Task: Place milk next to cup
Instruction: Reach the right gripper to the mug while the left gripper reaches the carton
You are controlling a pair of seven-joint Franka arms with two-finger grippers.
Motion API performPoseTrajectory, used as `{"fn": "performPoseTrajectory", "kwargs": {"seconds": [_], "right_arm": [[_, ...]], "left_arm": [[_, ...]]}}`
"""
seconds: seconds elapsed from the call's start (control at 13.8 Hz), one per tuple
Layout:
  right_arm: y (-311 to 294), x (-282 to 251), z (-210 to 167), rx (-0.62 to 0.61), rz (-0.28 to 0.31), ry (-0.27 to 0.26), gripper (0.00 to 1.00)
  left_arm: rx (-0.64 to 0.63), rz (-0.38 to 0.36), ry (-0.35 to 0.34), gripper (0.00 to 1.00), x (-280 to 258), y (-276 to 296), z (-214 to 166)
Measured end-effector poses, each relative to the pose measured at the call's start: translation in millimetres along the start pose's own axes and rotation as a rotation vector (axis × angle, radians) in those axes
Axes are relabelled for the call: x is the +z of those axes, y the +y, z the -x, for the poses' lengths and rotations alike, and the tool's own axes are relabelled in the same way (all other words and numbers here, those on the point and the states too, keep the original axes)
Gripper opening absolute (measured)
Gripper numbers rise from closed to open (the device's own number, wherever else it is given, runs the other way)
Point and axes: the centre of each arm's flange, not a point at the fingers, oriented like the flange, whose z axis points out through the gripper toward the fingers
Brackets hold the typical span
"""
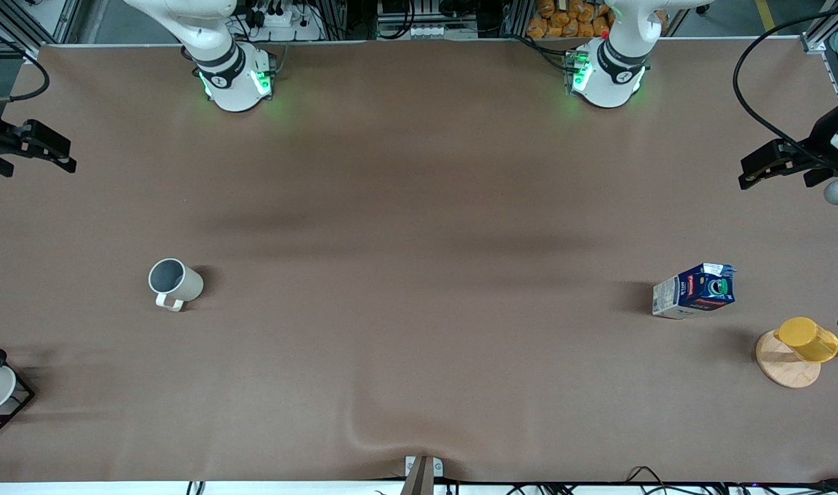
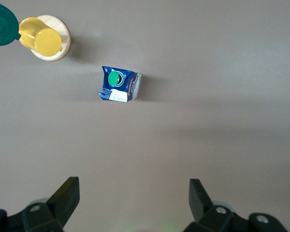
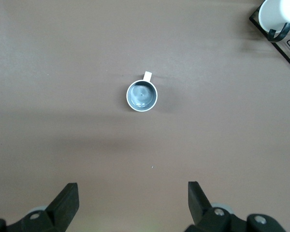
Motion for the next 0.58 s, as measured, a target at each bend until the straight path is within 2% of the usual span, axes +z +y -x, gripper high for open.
{"fn": "performPoseTrajectory", "kwargs": {"seconds": [0.22,0.44,0.58], "right_arm": [[-1,0,0,0.089,-0.013,0.001,1.00],[-2,-2,0,0.103,-0.015,0.005,1.00],[-3,-3,-1,0.101,-0.015,0.007,1.00]], "left_arm": [[-0.001,0.000,0.000,1.00,0,0,0],[-0.004,0.000,-0.017,1.00,9,-2,-5],[-0.012,-0.015,-0.035,1.00,33,-8,-20]]}}
